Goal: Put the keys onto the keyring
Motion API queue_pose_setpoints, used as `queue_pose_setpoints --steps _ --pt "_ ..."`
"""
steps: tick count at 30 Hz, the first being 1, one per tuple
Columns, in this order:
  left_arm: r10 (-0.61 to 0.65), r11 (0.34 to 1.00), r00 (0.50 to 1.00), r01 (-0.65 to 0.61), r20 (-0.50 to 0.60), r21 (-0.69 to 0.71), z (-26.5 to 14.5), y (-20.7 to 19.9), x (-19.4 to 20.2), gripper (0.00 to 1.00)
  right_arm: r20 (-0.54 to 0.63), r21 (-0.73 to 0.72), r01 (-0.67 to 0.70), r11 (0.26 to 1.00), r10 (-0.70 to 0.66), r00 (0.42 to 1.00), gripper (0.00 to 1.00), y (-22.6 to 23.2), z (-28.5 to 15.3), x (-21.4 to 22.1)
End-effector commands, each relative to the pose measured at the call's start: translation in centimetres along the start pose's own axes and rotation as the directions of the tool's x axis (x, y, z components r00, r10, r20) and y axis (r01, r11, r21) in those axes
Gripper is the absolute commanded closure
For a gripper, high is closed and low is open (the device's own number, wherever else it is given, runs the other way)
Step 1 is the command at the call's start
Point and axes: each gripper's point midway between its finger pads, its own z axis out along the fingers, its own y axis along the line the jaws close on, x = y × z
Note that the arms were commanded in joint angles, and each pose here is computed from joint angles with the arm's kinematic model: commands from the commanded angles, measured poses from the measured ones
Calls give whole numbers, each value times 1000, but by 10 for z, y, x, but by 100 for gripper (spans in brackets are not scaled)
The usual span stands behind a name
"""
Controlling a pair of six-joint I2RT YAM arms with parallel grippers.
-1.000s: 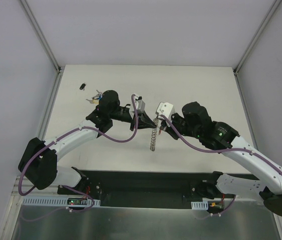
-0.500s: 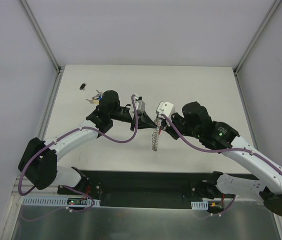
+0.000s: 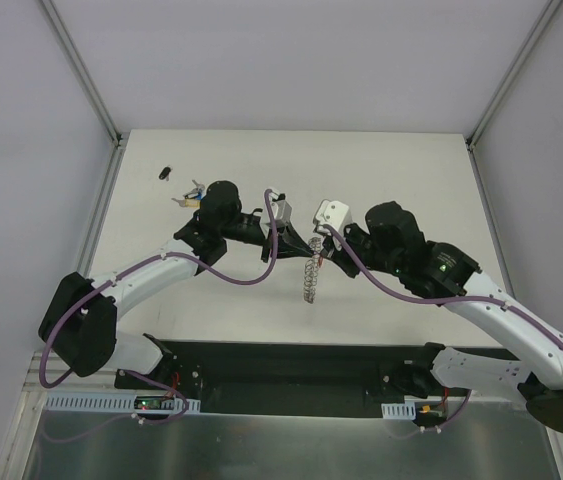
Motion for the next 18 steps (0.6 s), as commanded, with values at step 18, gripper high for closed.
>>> queue_pose_setpoints --steps 18 --pt "102 993 993 -104 54 51 3 -7 -28 100 32 -10 -18 1000 18 999 99 -2 -3 -16"
